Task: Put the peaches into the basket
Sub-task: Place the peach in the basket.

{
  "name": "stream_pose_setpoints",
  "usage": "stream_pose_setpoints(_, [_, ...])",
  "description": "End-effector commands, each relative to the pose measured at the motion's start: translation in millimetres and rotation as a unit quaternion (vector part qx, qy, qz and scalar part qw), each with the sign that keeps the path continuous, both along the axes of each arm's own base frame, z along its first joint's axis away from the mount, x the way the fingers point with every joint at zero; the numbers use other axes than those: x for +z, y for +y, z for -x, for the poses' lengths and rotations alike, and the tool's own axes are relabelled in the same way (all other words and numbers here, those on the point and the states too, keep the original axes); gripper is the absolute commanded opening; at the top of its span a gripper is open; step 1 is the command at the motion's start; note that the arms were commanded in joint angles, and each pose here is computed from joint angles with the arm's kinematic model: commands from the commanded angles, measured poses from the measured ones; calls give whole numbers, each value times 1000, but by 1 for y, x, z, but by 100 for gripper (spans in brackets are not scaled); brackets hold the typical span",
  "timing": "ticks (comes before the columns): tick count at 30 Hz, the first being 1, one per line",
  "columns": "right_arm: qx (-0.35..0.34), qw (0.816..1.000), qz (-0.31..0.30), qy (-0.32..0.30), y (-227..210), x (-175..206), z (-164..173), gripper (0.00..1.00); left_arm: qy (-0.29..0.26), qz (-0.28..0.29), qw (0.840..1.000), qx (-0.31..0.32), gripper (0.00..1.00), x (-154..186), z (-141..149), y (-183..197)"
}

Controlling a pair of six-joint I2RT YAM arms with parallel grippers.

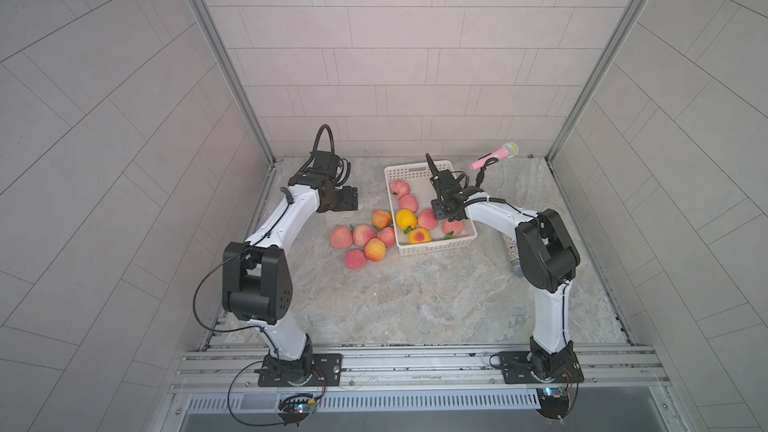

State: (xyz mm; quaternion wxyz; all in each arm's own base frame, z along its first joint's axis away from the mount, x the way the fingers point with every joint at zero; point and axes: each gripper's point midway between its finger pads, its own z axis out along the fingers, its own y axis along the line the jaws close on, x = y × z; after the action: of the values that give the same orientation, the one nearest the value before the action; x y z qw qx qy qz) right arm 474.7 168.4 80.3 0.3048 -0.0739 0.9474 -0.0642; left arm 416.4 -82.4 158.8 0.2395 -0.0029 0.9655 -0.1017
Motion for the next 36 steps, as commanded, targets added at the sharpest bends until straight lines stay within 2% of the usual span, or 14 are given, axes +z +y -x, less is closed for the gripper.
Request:
stream_pose_setpoints(1, [-14, 1000, 2, 0, -3, -2, -4, 60, 2, 2, 1000, -6, 80, 0, -3, 0])
stream_pose_setpoints(8, [-15, 1000, 7, -2, -3, -1, -7, 66, 5, 5, 1000, -8, 80, -2, -3, -2])
stream_pose_setpoints(36, [-13, 1000, 6, -11, -3, 11, -10, 80, 22, 19, 999, -23, 79, -14, -3, -12])
